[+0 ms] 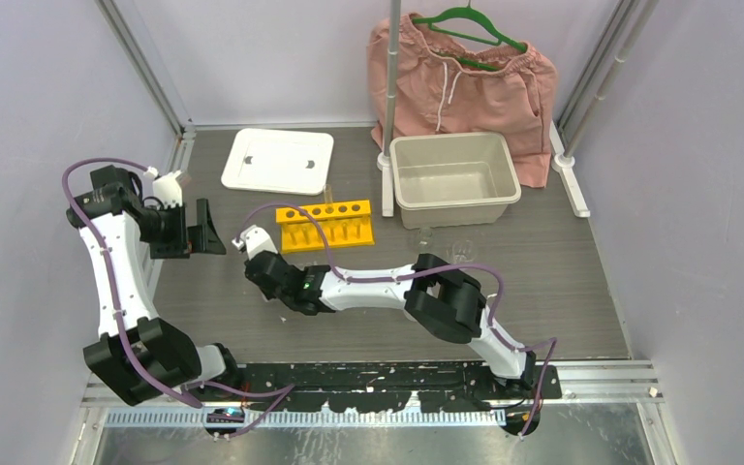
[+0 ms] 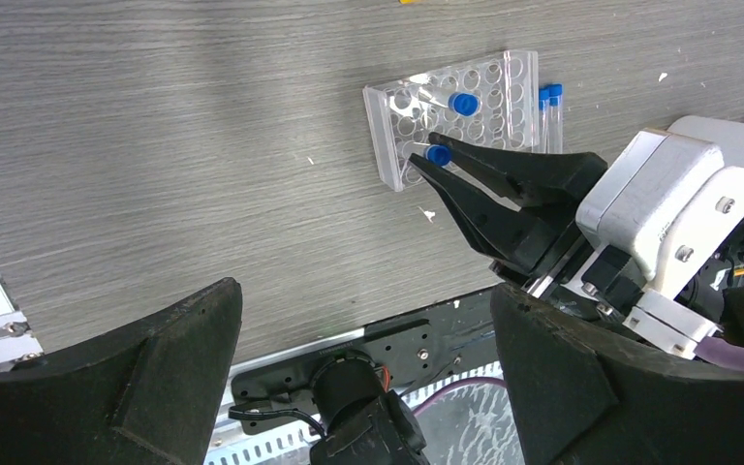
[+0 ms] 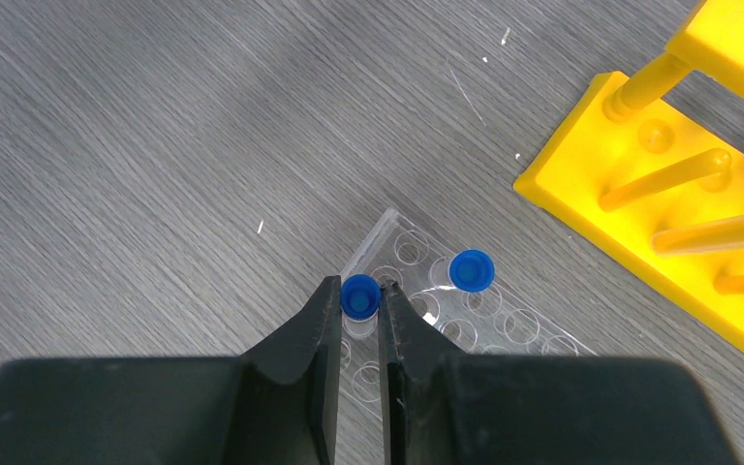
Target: Organize the chemistry lab equipment
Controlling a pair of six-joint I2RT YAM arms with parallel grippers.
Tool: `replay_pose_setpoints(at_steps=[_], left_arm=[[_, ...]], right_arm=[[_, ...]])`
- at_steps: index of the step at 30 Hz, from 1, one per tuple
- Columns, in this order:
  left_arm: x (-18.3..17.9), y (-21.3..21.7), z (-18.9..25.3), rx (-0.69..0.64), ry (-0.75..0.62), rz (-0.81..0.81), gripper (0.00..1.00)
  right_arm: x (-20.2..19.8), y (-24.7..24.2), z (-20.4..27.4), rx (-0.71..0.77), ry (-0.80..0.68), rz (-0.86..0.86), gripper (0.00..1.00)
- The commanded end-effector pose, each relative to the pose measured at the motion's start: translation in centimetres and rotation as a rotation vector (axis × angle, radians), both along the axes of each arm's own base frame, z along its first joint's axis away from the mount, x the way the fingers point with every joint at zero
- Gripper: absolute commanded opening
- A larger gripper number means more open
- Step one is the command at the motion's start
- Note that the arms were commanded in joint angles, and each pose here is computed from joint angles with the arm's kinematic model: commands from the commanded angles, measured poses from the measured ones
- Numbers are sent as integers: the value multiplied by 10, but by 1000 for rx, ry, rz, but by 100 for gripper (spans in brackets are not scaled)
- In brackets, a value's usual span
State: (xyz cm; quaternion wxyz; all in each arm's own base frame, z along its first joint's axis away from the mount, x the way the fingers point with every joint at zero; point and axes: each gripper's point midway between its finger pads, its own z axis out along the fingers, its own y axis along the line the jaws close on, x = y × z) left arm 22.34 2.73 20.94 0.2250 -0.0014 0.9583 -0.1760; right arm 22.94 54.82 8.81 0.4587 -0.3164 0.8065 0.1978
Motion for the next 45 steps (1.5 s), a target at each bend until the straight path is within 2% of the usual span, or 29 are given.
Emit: replay_pose_setpoints(at_steps=[1, 8, 16, 19, 24, 28, 32, 35, 39, 45], left_arm=[[-4, 0, 12, 26, -37, -14, 100], [-4, -1, 17, 22, -44, -15, 100], [-7, -6, 26, 12, -68, -23, 100], [-6, -6, 30, 10, -71, -23, 100], [-6, -6, 32, 4, -67, -28, 100], [-5, -8, 34, 2, -77, -32, 100], [-5, -8, 35, -1, -81, -34, 100], [-6, -8, 35, 3, -84, -37, 100], [-5, -8, 36, 4, -89, -41, 100], [-3, -10, 35, -15, -89, -43, 100]], right_arm=[[-3, 7, 16, 21, -14, 10, 19], [-8, 4, 47, 77, 5, 0, 61], [-10, -18, 96, 113, 13, -56, 85], [-11, -34, 107, 96, 18, -89, 99], [-3, -72, 124, 86, 19, -226, 100], [-2, -94, 128, 114, 125, -262, 100], [-4, -115, 113, 142, 254, -287, 100], [-3, -138, 91, 89, 295, -355, 99], [-11, -154, 64, 15, 357, -410, 84], [-25, -153, 35, 13, 456, -417, 64]])
